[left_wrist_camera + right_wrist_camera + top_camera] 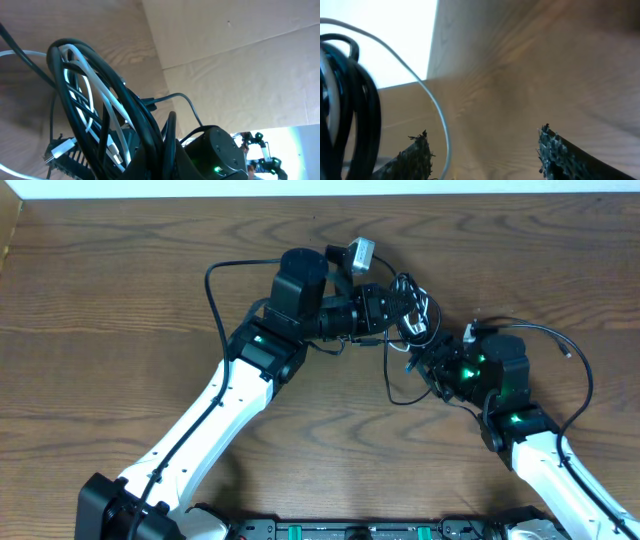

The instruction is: Untangle cables

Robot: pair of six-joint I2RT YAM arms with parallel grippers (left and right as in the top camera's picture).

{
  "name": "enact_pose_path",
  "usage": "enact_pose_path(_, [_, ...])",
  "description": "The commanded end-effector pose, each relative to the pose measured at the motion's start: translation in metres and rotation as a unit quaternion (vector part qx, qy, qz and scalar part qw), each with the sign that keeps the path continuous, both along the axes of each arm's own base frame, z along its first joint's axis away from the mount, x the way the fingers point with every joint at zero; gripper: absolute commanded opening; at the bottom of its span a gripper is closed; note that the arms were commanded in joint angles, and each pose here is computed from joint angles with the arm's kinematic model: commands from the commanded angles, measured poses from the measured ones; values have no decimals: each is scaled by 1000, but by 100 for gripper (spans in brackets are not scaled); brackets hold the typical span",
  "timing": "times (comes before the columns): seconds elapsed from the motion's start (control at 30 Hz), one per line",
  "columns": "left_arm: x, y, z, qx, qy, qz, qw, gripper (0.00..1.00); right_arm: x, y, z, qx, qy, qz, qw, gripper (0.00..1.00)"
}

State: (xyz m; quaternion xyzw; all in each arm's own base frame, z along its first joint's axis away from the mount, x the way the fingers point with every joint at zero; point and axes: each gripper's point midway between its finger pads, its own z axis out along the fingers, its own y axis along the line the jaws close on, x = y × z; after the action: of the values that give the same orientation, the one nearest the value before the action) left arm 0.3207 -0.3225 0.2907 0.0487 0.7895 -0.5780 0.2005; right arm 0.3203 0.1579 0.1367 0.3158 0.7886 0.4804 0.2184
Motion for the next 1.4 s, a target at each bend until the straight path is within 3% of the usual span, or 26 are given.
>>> enact_pose_path(0.0, [-5,1,23,-28,15,-5,999,8,2,4,-1,-40,-46,40,997,69])
enact_pose_path(0.17, [11,17,23,-39,48,29,998,8,10,-21,-25,-231,-130,77,961,74])
enact_pose_path(0.27, [27,35,23,-46,66,62,995,8,11,-19,-21,-283,-185,118,934,73])
enact_pose_path(0.37, [42,54,23,-69,127,104,984,8,4,1,-9,-272,-248,182,912,79])
enact_pose_path(0.5, [54,68,19,-103,225,156,956,7,-16,41,22,-227,-363,276,861,76])
enact_pose_path(0.67, [57,74,5,-116,314,202,920,8,-22,59,37,-216,-405,288,841,77])
enact_pose_path(0.83, [53,71,5,-116,323,195,919,8,-18,65,39,-240,-411,269,837,75])
enact_pose_path(0.93, [49,67,6,-115,325,183,921,8,-17,66,38,-248,-411,263,837,63])
enact_pose_path(1.0, [47,65,6,-114,326,179,921,8,-19,70,39,-245,-414,268,835,41])
enact_pose_path(1.07, [45,61,6,-113,327,174,922,8,-20,72,39,-244,-414,269,834,13])
enact_pose_path(1.1, [43,60,6,-112,328,170,922,8,-20,72,39,-242,-412,269,836,5])
enact_pose_path(1.13, [41,58,7,-113,333,164,922,8,-20,71,39,-240,-409,267,839,1])
enact_pose_path(1.23, [34,54,9,-117,353,148,916,8,-14,65,33,-256,-393,250,847,1])
enact_pose_path(1.37, [34,54,13,-124,352,142,917,8,5,30,2,-320,-290,167,886,1])
